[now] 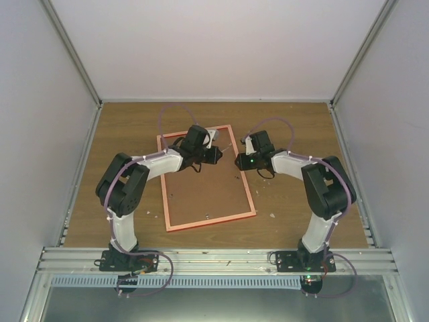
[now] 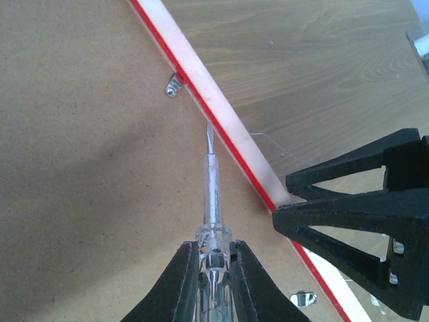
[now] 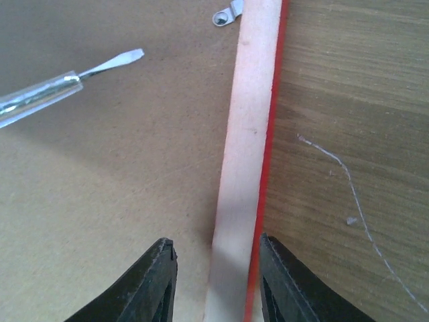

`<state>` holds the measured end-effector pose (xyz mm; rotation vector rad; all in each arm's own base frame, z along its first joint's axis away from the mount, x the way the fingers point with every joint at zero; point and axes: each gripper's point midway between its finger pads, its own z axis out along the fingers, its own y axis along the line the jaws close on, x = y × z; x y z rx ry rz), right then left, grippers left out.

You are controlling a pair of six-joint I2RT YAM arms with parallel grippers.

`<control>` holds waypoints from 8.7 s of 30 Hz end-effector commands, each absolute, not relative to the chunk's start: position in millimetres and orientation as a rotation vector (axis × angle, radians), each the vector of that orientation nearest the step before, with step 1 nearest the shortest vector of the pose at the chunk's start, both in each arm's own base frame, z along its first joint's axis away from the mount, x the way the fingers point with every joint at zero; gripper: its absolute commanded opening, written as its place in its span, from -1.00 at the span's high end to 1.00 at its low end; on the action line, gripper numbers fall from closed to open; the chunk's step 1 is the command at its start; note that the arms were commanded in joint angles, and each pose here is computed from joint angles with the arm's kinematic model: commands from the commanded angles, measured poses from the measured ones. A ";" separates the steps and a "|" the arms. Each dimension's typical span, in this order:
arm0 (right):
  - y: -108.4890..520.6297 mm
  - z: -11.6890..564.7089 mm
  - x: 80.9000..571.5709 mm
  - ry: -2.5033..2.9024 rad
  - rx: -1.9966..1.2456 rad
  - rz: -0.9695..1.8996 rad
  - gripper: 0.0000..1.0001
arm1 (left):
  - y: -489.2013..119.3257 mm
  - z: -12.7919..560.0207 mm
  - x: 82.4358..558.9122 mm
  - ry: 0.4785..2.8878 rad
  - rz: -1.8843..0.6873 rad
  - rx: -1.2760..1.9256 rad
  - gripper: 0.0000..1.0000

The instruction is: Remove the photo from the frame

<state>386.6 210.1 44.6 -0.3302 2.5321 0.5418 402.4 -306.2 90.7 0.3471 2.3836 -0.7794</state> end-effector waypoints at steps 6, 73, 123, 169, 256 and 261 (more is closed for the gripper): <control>209.0 28.0 402.8 2.534 -0.317 0.508 0.34 | -319.3 84.2 420.4 2.372 -0.810 0.394 1.00; 211.3 10.7 379.4 2.586 -0.313 0.593 0.79 | -316.6 71.5 453.7 2.298 -0.849 0.310 1.00; 213.9 7.9 377.4 2.591 -0.322 0.615 0.80 | -315.4 65.5 449.5 2.332 -0.837 0.329 1.00; 211.3 9.4 377.3 2.586 -0.303 0.601 0.80 | -266.7 63.2 459.4 2.351 -0.573 0.057 1.00; 139.5 17.6 350.9 2.546 0.070 0.367 0.99 | -113.5 82.3 348.7 2.604 -0.212 -0.082 1.00; 140.4 17.7 349.7 2.546 0.065 0.370 0.99 | -115.5 76.8 349.9 2.621 -0.204 -0.071 1.00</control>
